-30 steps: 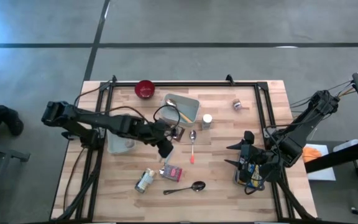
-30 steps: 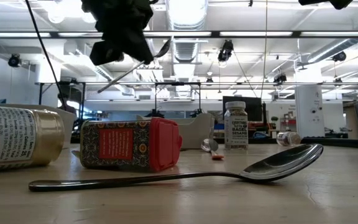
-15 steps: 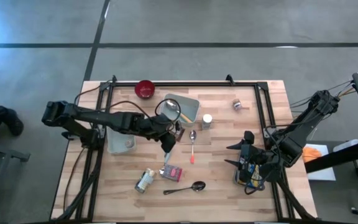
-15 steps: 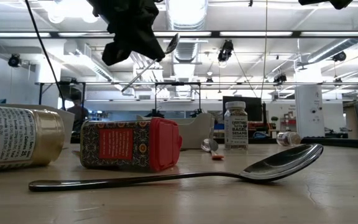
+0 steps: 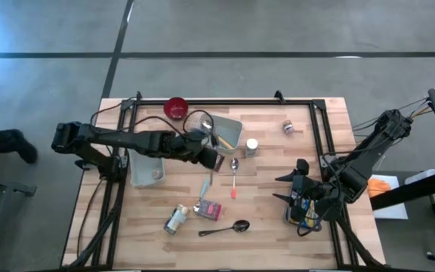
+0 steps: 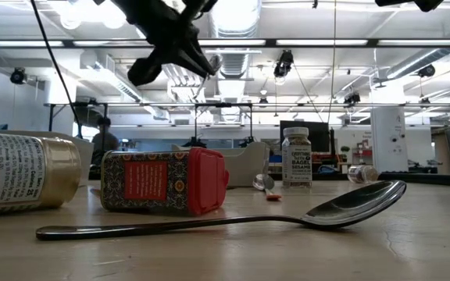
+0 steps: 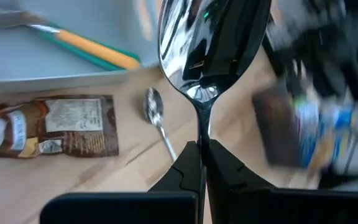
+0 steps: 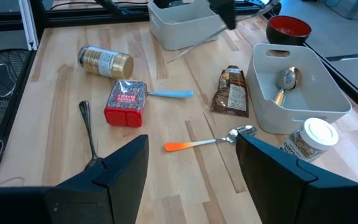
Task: Pick & Place Food Item
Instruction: Put the silver spoon into the right gray bin
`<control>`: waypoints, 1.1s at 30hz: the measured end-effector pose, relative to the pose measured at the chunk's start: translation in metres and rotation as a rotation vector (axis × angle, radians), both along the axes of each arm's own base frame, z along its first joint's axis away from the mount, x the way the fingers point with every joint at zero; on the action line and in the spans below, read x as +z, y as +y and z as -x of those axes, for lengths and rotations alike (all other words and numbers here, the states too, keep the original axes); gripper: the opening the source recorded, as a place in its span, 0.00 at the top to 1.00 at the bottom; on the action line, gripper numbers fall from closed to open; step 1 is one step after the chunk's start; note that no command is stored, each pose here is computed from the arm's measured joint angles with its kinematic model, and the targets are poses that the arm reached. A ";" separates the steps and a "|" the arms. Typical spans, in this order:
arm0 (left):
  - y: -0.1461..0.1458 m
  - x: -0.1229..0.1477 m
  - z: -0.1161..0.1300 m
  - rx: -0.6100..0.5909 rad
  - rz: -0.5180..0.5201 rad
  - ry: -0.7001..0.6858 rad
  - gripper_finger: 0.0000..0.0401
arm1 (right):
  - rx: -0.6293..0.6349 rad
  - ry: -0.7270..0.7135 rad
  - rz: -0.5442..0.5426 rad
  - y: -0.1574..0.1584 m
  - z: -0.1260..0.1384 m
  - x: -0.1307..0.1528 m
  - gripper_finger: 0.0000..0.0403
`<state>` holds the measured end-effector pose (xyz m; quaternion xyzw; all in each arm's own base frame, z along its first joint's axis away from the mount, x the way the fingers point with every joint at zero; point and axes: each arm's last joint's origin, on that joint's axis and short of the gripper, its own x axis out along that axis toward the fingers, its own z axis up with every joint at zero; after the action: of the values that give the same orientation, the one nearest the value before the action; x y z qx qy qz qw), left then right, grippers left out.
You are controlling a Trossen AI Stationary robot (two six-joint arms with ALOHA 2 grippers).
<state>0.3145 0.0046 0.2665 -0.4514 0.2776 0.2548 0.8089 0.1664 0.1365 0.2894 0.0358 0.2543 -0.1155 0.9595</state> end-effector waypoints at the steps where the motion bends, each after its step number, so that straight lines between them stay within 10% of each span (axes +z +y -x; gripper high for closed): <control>1: 0.001 0.000 0.000 0.053 0.023 -0.009 1.00 | 0.000 0.000 0.000 0.000 0.000 0.000 0.40; 8: 0.009 0.001 0.001 0.483 0.211 -0.131 1.00 | 0.000 0.000 0.000 0.000 0.000 0.000 0.40; 14: 0.009 0.000 0.002 0.599 0.314 -0.167 1.00 | 0.000 0.000 0.000 0.000 0.000 0.000 0.40; 33: 0.055 0.003 -0.006 0.618 0.245 -0.256 1.00 | 0.000 0.000 0.000 0.000 0.000 0.000 0.40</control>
<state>0.3203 0.0592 0.2695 -0.6361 0.0527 0.3935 0.6616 0.1664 0.1366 0.2894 0.0360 0.2542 -0.1154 0.9596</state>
